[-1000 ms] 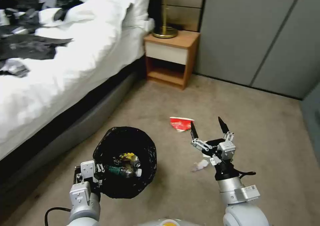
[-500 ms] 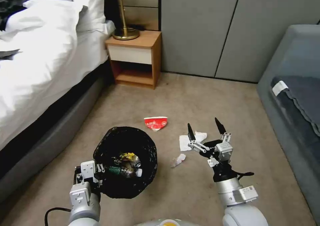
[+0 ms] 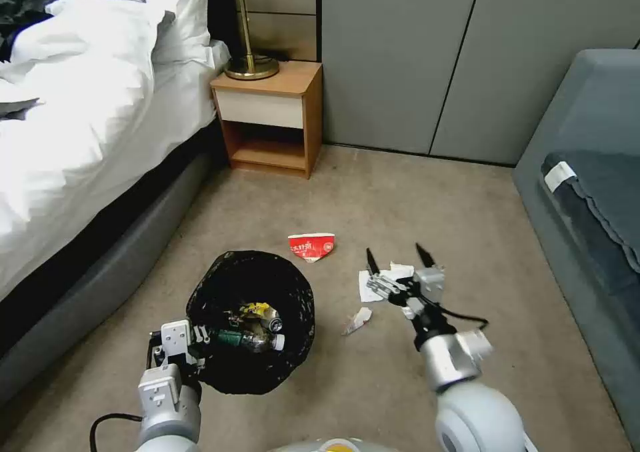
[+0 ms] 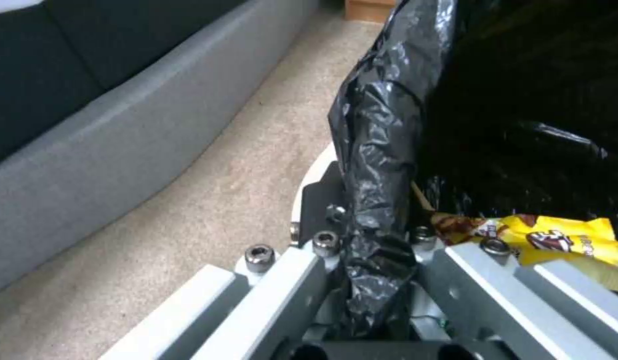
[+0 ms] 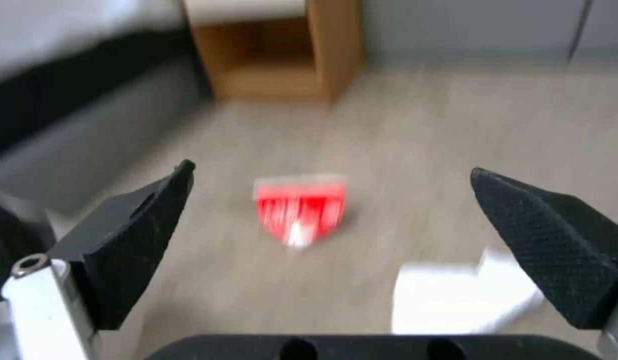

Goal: Pick up the trash bin, then pick up the garbage from the floor and place it into the trash bin.

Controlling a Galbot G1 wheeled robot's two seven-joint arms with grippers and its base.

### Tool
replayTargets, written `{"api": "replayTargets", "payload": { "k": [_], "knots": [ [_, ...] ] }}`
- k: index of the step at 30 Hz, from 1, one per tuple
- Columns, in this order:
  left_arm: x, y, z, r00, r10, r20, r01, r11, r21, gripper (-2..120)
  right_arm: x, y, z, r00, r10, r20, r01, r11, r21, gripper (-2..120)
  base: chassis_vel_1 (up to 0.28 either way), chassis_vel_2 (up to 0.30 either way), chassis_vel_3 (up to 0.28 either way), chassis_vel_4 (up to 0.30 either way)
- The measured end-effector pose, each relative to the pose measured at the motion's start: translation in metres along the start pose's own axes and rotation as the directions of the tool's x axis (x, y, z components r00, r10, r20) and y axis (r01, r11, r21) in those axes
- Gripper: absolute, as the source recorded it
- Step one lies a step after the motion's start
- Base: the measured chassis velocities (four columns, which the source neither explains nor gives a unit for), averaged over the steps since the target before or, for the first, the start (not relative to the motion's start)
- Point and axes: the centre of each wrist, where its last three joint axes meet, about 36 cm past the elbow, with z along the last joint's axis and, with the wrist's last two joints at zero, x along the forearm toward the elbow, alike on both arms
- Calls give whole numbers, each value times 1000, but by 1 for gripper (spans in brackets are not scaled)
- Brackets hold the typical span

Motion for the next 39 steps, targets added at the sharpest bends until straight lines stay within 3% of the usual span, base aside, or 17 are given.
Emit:
{"api": "replayTargets", "payload": {
  "k": [3, 4, 7, 9, 11, 19, 27, 37, 39],
  "knots": [
    [-1, 1, 1, 1000, -5, -3, 5, 1000, -4, 1, -28, -7, 21, 982, -8, -187, -1, 999, -44, 100, 0, 0, 0, 0],
    [-1, 1, 1, 1000, -5, -3, 5, 1000, -4, 1, -28, -7, 21, 982, -8, -187, -1, 999, -44, 100, 0, 0, 0, 0],
    [-2, 2, 4, 1000, -11, -8, 11, 1000, -8, 1, -61, -12, 49, 945, -4, -326, -18, 998, -67, 100, 0, 0, 0, 0],
    [-2, 2, 4, 1000, -11, -9, 11, 1000, -8, 1, -64, -13, 51, 943, -4, -334, -19, 998, -66, 100, 0, 0, 0, 0],
    [-4, 1, 6, 1000, -15, -14, 15, 1000, -12, 1, -85, -21, 72, 918, 2, -397, -24, 998, -50, 100, 0, 0, 0, 0],
    [-6, 0, 9, 1000, -18, -22, 17, 1000, -17, 1, -115, -41, 111, 886, 54, -461, -57, 998, 8, 100, 0, 0, 0, 0],
    [-6, -2, 13, 1000, -21, -21, 21, 1000, -19, 1, -128, -58, 127, 888, 75, -454, -75, 997, 18, 100, 0, 0, 0, 0],
    [-4, -3, 13, 1000, -21, -17, 21, 1000, -19, 1, -142, -59, 149, 880, 65, -470, -81, 997, -15, 100, 0, 0, 0, 0],
    [-2, -3, 14, 1000, -25, -10, 25, 1000, -19, 1, -144, -57, 166, 870, 56, -491, -75, 997, -20, 96, 0, 0, 0, 0]
  ]
}}
